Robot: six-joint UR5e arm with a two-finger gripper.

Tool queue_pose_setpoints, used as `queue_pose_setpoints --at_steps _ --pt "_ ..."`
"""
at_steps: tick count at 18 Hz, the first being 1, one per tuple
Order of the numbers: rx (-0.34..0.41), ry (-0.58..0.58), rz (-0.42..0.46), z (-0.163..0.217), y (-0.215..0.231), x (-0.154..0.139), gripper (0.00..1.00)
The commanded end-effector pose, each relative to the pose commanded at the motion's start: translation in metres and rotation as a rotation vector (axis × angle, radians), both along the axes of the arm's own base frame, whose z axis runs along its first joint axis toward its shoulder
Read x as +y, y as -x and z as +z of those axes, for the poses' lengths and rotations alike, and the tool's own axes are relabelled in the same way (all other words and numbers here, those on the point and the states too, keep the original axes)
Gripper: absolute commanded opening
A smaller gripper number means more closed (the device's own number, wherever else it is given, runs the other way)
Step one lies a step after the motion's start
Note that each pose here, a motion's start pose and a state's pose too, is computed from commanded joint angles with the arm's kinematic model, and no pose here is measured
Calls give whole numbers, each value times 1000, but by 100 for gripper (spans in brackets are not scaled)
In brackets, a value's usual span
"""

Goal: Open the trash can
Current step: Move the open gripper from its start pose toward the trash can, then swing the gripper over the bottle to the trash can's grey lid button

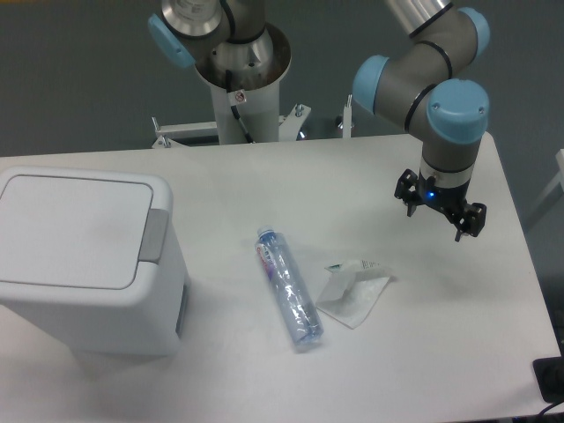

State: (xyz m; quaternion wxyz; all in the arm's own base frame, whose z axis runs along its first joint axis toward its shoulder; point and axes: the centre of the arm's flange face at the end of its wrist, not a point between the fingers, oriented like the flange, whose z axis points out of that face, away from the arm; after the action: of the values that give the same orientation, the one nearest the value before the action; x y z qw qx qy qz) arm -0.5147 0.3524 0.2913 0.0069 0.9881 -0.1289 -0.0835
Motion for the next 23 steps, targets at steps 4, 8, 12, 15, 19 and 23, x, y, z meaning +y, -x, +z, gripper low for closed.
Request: queue_pose_setpoints --at_steps 4,8,12,15,19,23 --pt "-1 -7 -7 1 -1 1 100" --pt "-11 -3 -9 -5 -4 1 100" --pt "-51 -67 17 -8 -16 8 100" --pt "-110 -188 179 -1 -39 30 100" --pt "-136 -225 255 3 -60 57 100" --pt "-265 -346 240 4 -91 91 100"
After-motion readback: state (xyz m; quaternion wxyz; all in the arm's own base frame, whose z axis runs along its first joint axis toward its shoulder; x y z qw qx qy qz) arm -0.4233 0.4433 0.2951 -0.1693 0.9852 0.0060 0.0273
